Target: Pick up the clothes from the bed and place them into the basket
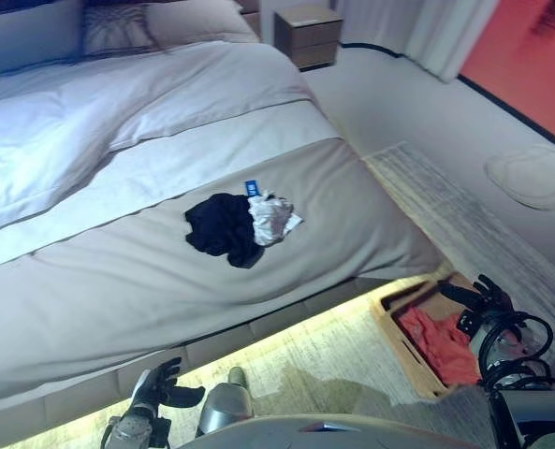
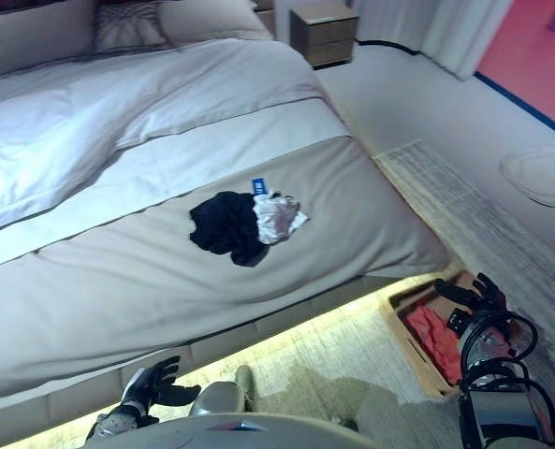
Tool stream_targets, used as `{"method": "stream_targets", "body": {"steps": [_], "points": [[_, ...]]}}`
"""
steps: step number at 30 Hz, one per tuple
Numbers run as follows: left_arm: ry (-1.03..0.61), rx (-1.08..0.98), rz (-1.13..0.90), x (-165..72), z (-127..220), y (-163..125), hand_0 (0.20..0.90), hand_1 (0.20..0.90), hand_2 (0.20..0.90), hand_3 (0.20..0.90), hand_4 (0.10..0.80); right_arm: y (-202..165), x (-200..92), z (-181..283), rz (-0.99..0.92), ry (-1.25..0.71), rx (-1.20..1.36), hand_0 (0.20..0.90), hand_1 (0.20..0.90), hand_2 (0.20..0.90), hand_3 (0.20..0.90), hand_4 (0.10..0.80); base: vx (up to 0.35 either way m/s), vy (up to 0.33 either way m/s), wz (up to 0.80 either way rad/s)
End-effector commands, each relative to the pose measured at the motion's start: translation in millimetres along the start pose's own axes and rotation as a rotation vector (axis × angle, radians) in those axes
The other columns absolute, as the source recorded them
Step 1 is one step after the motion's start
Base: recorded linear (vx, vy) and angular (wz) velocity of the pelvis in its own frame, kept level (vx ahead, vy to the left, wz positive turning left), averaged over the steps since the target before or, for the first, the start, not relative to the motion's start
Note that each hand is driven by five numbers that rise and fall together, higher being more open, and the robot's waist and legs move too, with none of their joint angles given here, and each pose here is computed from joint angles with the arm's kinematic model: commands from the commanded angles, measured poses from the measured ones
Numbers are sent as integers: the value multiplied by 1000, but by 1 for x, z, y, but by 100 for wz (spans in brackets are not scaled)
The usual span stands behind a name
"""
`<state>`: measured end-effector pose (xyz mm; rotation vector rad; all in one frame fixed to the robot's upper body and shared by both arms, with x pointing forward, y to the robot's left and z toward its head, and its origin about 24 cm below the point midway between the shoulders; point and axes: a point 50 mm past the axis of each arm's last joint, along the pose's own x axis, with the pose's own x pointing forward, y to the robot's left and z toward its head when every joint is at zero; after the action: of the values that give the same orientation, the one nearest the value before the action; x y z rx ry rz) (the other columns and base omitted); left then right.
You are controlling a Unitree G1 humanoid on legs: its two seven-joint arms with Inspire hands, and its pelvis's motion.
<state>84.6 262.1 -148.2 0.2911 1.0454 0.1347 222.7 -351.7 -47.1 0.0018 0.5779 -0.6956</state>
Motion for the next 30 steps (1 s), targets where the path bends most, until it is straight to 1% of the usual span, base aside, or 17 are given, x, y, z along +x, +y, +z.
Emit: {"method": "stream_targets", "body": {"steps": [1, 4, 8, 12, 17, 18, 20, 23, 27, 30], "points": [[-77, 3, 20, 3, 17, 1, 900, 900, 900, 900, 800, -9, 8, 67, -1, -196, -89, 900, 900, 900, 900, 800, 221, 228, 25], [-102, 18, 7, 5, 25, 8, 900, 900, 900, 900, 800, -13, 8, 52, -1, -147, -142, 900, 900, 900, 900, 800, 212, 221, 22], [-150, 69, -4, 9, 47, 13, 900, 900, 900, 900, 800, -10, 4, 29, -7, -106, -160, 900, 900, 900, 900, 800, 145, 166, 75], [-173, 78, 27, 12, 66, 21, 900, 900, 900, 900, 800, -10, 1, 22, -1, -105, -150, 900, 900, 900, 900, 800, 81, -247, 99], [-164, 92, 74, 13, 70, 34, 900, 900, 900, 900, 800, -12, 0, 19, 11, -121, -114, 900, 900, 900, 900, 800, 96, -318, 78], [-169, 104, 87, 13, 72, 38, 900, 900, 900, 900, 800, -9, 0, 21, 10, -131, -90, 900, 900, 900, 900, 800, 66, -286, 95], [-153, 91, 107, 12, 65, 37, 900, 900, 900, 900, 800, -7, 1, 25, 11, -143, -83, 900, 900, 900, 900, 800, 79, -233, 85], [-135, 96, 110, 10, 57, 37, 900, 900, 900, 900, 800, -3, 2, 32, 10, -161, -71, 900, 900, 900, 900, 800, 91, -145, 25], [-153, 65, 115, 9, 56, 32, 900, 900, 900, 900, 800, 7, 4, 56, 10, -224, -29, 900, 900, 900, 900, 800, 36, -90, 11], [-200, 41, 104, 8, 60, 30, 900, 900, 900, 900, 800, 15, 3, 88, 28, -315, 24, 900, 900, 900, 900, 800, -46, -83, 28]]}}
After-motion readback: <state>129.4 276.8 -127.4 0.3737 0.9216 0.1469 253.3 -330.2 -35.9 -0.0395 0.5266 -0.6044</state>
